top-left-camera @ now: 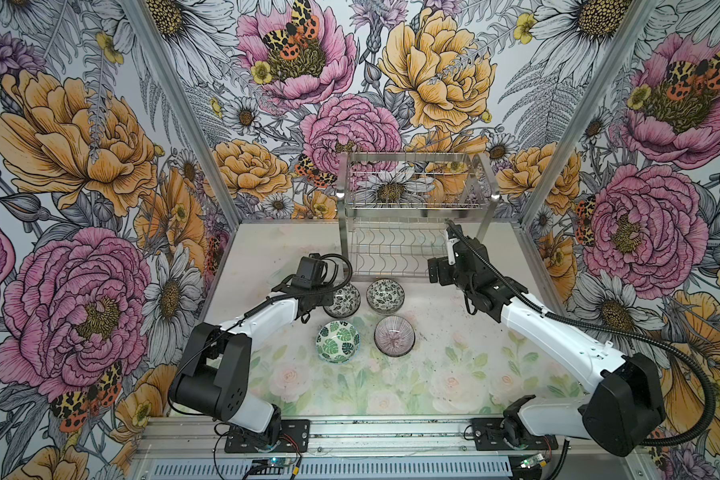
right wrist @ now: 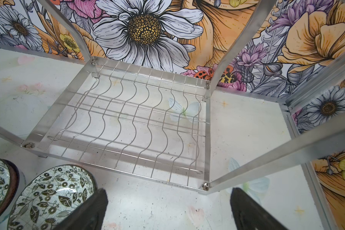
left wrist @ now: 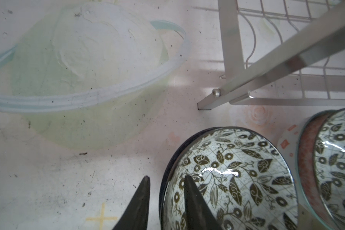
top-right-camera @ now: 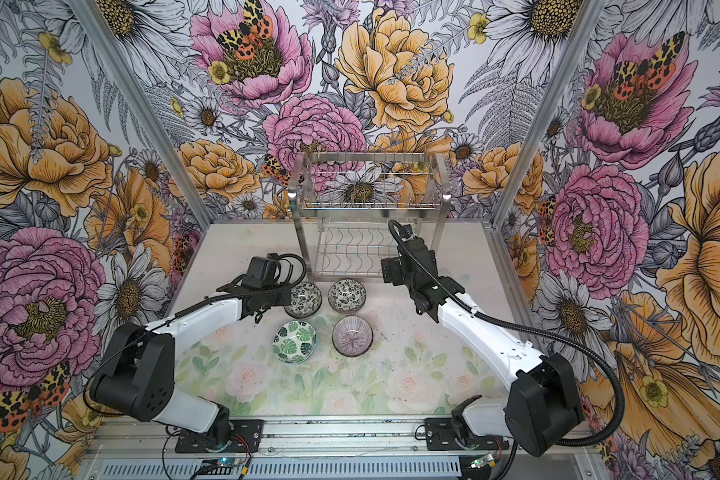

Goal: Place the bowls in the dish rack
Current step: 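Grasp the rim of the pink-backed leaf bowl with the left gripper and lift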

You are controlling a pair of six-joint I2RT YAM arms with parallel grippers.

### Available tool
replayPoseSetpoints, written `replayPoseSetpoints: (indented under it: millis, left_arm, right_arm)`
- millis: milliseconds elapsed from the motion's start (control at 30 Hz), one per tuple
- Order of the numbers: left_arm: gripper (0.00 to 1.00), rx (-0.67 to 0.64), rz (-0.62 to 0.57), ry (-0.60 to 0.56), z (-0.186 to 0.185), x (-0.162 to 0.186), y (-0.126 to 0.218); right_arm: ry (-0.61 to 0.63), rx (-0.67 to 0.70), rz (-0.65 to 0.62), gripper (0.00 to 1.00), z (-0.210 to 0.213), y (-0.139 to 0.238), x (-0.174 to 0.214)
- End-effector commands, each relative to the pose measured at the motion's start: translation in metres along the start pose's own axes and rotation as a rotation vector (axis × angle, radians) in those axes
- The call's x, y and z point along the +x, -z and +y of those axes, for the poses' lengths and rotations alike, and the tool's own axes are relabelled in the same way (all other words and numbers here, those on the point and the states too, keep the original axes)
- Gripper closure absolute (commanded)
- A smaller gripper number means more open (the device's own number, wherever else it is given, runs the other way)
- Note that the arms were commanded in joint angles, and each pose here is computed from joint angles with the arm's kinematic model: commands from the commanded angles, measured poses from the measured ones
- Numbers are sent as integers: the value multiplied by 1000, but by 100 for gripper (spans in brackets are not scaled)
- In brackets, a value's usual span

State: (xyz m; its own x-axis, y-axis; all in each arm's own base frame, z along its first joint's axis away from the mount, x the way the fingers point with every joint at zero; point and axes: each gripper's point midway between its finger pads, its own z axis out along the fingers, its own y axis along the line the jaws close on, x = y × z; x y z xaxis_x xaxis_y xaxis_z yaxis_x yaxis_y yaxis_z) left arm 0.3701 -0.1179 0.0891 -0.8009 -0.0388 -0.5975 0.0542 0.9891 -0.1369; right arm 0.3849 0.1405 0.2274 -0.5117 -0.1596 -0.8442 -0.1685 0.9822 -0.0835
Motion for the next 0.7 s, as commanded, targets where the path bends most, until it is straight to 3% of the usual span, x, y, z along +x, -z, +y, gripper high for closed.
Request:
replayPoseSetpoints:
  millis: [0,233,467,667]
  left_arm:
    - [72,26,16,1,-10,0,-3]
    - [80,16,20,-6,-9,1,-1]
    - [99,2,15,-11,-7,-1,4]
    - [100,-6,1,-13,-5,-6,10]
  right_arm:
    - [0,-9,-13,2,3,4,-4]
    - [1,-9,-13,2,3,4,-4]
    - [1,-12,-13,2,3,4,-5]
    - [0,-14,-18,2,3,4,-7]
